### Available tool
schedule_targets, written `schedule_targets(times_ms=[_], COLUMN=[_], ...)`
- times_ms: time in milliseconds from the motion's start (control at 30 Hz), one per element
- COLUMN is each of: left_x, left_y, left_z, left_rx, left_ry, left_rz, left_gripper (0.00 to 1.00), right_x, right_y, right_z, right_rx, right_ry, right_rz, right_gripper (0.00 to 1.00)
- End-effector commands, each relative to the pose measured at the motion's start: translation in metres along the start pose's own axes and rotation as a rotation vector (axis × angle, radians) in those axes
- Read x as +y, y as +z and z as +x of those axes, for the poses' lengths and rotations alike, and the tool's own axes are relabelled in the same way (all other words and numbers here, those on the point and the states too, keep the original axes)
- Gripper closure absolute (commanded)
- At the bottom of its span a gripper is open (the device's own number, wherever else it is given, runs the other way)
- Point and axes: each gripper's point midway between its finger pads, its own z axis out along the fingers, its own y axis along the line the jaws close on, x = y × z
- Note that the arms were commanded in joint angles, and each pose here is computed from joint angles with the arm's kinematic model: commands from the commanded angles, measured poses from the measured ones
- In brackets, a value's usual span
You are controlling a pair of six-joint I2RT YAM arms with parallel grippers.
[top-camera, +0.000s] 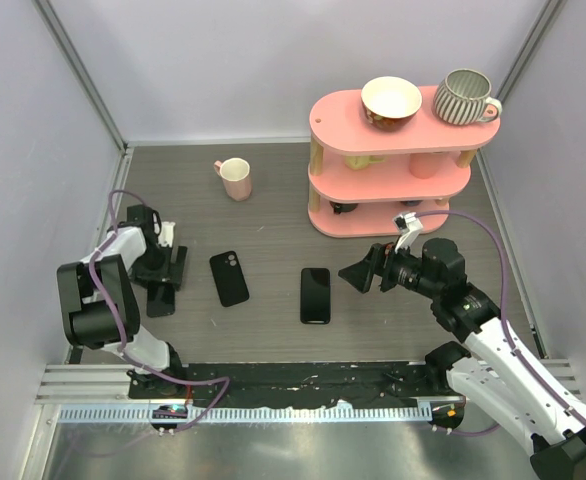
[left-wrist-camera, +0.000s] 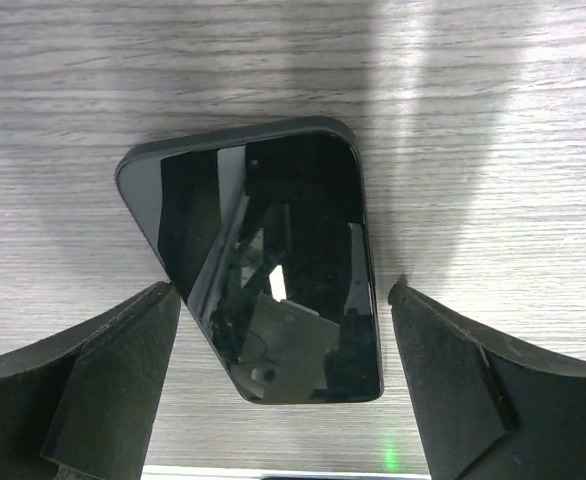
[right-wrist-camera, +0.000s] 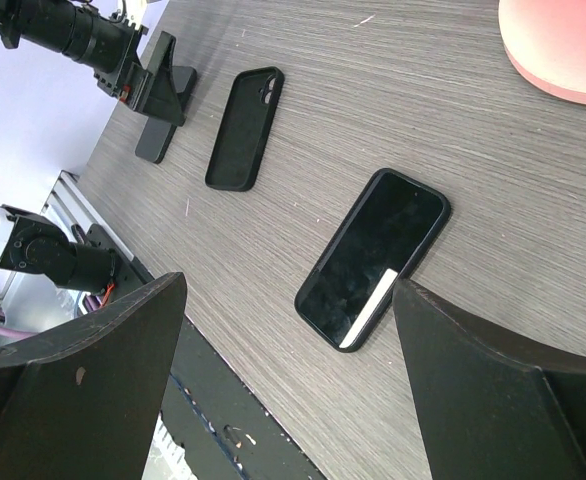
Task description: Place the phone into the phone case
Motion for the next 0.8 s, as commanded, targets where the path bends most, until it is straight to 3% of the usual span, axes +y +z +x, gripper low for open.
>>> schedule_targets(times_ms=[0,333,633,700,767], left_x=[-0.006,-0.009,-0.012,-0.011,-0.011], left_y=[0.005,0.014,-0.012,-0.016,-0.02], left_z=[-0.011,-0.015,-0.047,-0.052,-0.055], left_rx=[-0.013,-0.023,-0.092,-0.112,-0.112], left_ry=[0.014,0.003,-0.009,-0.015,-0.05], left_rz=[0.058,0.072,0.07,0.049,0.048], left_gripper=[0.09,0.2,0.34,0.45,0.48], right_x=[0.012,0.008,0.007,0.006,0.005], right_y=[-0.004,-0.002,0.0,0.001,0.001], right_z=[-0.019,-0.018,-0.017,-0.016,-0.015], right_rx=[-0.059,-0.052,-0.044,-0.038,-0.035], right_ry=[-0.043,-0.039,-0.035,-0.033,-0.031], right_rz=[-0.03,-0.016,-0.012,-0.009,-0.009], right_gripper=[0.1,0.1,0.09,0.1,0.09])
